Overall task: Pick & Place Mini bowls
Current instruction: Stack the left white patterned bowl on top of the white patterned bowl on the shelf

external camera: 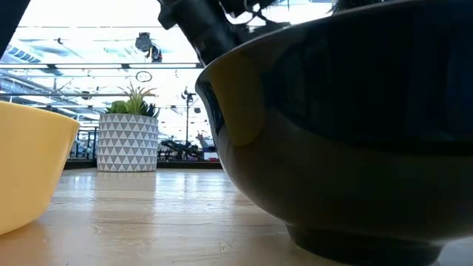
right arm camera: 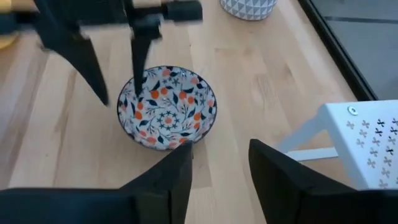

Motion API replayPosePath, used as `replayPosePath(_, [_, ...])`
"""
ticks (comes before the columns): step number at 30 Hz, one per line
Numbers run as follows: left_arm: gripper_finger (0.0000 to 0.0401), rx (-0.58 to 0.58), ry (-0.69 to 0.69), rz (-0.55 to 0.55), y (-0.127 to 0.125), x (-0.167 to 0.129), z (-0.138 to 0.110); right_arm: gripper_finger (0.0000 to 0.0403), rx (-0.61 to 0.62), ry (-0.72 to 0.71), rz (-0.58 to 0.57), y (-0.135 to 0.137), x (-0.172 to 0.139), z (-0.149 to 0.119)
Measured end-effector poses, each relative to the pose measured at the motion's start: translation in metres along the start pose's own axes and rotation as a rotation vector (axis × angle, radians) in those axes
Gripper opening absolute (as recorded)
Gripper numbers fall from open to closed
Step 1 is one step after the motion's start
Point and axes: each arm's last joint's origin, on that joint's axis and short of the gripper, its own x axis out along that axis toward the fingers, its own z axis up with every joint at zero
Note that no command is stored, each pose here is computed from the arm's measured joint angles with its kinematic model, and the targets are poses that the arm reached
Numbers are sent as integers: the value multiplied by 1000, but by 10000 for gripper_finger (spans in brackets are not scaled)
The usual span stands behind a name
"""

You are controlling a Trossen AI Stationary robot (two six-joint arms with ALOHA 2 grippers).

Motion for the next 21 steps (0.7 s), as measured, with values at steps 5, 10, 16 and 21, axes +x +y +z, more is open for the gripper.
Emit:
replayPosePath(5, [178,-24,-80,-32,-5,-33,13,152,-32,22,50,5,6,-4])
replayPosePath(10, [179,-90,-157,-60,-4,-79,24,149,-122,-30,144,25,24,-20])
replayPosePath(16, [179,-138,-213,-94,-2,-137,27,149,-208,-32,168,49,49,-34])
replayPosePath(21, [179,-148,-276,-129,-2,-175,26,157,-303,-27,169,63,72,-40])
